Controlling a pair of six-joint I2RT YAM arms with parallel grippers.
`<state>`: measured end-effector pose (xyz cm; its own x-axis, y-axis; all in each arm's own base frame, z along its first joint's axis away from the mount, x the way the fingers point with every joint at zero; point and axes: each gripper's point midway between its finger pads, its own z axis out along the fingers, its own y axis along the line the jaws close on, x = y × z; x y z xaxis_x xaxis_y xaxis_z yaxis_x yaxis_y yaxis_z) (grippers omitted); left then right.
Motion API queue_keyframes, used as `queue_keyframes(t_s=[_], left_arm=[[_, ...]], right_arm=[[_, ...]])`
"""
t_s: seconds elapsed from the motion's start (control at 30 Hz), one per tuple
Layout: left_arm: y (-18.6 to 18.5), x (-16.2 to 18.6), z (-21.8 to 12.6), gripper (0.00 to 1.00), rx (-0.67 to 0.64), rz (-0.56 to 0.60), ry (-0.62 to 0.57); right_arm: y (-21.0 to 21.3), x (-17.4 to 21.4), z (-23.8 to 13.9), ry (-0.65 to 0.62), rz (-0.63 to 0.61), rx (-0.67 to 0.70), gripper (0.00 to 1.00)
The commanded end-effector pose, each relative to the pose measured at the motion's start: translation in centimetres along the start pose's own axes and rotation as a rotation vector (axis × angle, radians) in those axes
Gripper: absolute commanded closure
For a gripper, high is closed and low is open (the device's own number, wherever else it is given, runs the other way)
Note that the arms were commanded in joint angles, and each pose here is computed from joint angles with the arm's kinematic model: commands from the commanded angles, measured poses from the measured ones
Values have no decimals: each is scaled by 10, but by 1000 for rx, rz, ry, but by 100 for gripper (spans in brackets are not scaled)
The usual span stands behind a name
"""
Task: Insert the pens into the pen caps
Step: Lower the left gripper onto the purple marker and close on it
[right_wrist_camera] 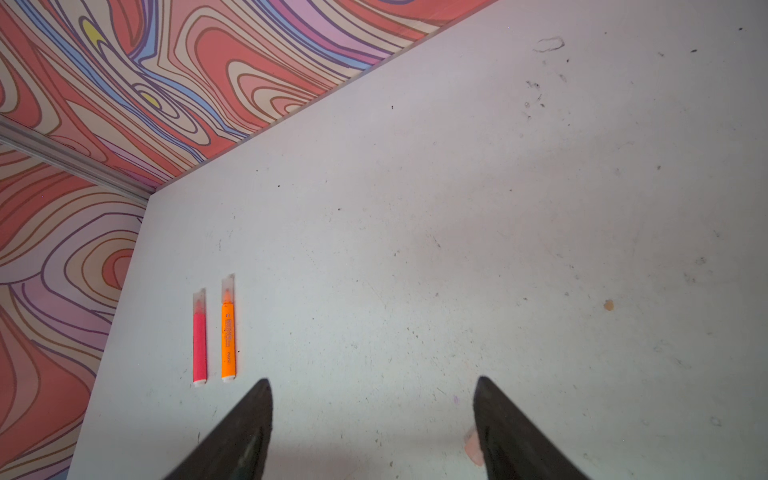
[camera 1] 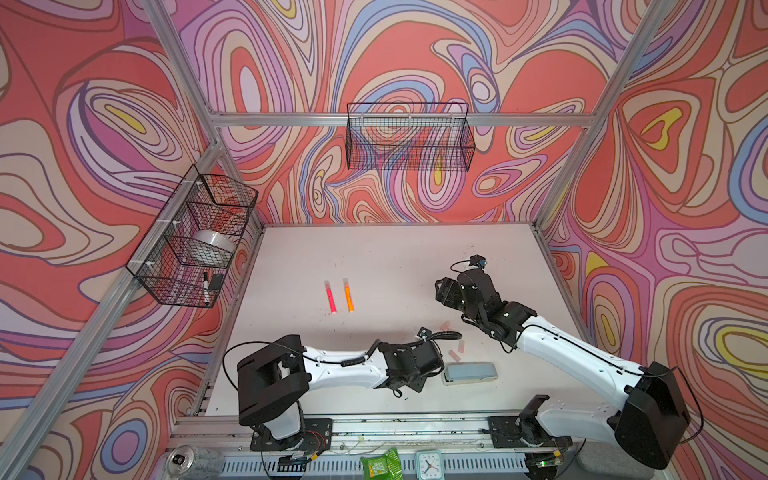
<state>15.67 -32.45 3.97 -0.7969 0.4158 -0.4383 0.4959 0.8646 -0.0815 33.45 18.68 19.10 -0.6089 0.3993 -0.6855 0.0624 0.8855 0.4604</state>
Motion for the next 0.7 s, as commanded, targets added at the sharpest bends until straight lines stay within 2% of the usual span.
queue_keyframes(t_s=[0.0, 0.5, 0.67], left_arm=[[4, -2, 2, 49, -46, 2, 4], [10, 4, 17, 56, -121, 19, 47], [13, 8, 19, 62, -136, 17, 60]], right_arm=[[-9, 2, 1, 4, 3, 28, 22], [-8, 1, 0, 6, 6, 20, 22], [-9, 2, 0, 8, 7, 22, 22]])
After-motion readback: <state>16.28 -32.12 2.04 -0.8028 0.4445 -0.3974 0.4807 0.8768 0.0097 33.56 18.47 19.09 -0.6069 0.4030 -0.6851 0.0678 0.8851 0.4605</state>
